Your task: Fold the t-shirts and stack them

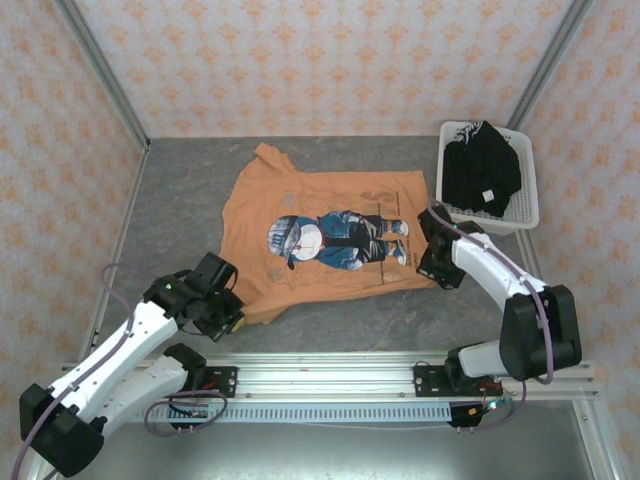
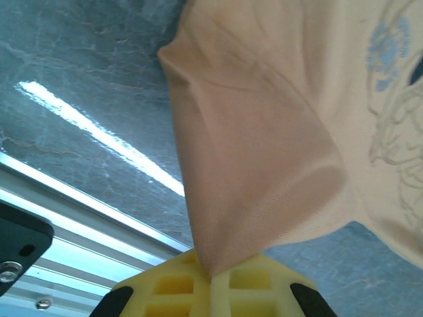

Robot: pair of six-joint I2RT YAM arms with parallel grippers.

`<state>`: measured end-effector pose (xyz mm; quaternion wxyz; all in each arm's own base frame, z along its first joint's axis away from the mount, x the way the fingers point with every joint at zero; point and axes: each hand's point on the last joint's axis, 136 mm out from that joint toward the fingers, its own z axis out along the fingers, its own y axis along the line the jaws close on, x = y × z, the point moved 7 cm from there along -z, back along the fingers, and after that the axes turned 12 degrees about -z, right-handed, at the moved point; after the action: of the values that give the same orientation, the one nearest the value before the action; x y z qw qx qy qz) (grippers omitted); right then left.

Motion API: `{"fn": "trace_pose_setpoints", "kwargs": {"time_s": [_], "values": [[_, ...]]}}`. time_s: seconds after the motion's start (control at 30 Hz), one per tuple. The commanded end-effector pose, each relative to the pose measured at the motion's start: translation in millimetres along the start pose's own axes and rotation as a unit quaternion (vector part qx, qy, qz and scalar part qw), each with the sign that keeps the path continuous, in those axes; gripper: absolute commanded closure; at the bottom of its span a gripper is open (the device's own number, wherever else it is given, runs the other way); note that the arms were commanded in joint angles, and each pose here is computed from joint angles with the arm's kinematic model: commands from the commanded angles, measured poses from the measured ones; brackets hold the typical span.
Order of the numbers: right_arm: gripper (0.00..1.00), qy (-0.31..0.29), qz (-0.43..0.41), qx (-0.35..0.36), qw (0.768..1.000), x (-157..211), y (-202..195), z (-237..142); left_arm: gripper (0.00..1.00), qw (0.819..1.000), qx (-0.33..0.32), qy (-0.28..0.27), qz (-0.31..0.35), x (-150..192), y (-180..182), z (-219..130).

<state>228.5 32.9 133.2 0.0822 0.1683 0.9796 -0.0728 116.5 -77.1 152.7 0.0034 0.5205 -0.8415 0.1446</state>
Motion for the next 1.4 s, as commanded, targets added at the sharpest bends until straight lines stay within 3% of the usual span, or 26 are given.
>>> {"fn": "trace_pose_setpoints", "kwargs": {"time_s": [0.0, 0.03, 0.1, 0.23, 0.33, 0.47, 0.6, 0.83, 1.03, 1.2, 1.37], "values": [[0.80, -0.002, -0.002, 0.020, 1.000, -3.7, -5.6, -8.0, 0.59, 0.999, -0.008, -0.024, 0.018, -3.3, -1.9, -5.7], [0.71, -0.012, 0.005, 0.026, 1.000, -2.7, -10.2, -13.4, 0.44, 0.999, 0.001, -0.042, 0.023, -5.4, -6.7, -15.5], [0.58, -0.045, 0.021, 0.029, 0.998, -1.7, -18.8, -28.9, 0.33, 0.996, 0.020, -0.085, 0.033, -11.0, -16.7, -36.1], [0.49, -0.096, 0.040, -0.009, 0.995, -2.6, -22.5, -53.1, 0.34, 0.993, 0.028, -0.111, 0.020, -26.2, -37.3, -43.6], [0.53, -0.100, 0.026, -0.056, 0.993, -6.7, -6.2, -53.1, 0.44, 0.994, 0.040, -0.097, -0.002, -40.2, -62.0, -26.9], [0.62, -0.085, 0.009, -0.100, 0.991, -13.4, 20.1, -36.3, 0.64, 0.997, -0.001, -0.080, -0.013, -59.8, -88.2, 12.5], [0.71, -0.068, 0.003, -0.101, 0.993, -21.3, 33.5, -15.3, 0.69, 0.994, -0.068, -0.090, 0.008, -77.9, -104.1, 46.3], [0.73, 0.006, -0.014, -0.073, 0.997, -36.1, 58.8, 27.0, 0.80, 0.983, -0.147, -0.110, -0.013, -125.4, -101.0, 77.8], [0.73, 0.053, -0.029, -0.083, 0.995, -59.5, 94.7, 54.2, 0.81, 0.978, -0.168, -0.115, -0.042, -180.5, -107.0, 79.1], [0.71, 0.067, -0.043, -0.096, 0.992, -81.9, 129.1, 69.0, 0.79, 0.981, -0.146, -0.125, -0.039, -219.5, -127.7, 76.0], [0.69, 0.049, -0.057, -0.102, 0.992, -106.4, 145.5, 64.3, 0.74, 0.982, -0.118, -0.147, -0.013, -229.7, -150.4, 56.8]]}}
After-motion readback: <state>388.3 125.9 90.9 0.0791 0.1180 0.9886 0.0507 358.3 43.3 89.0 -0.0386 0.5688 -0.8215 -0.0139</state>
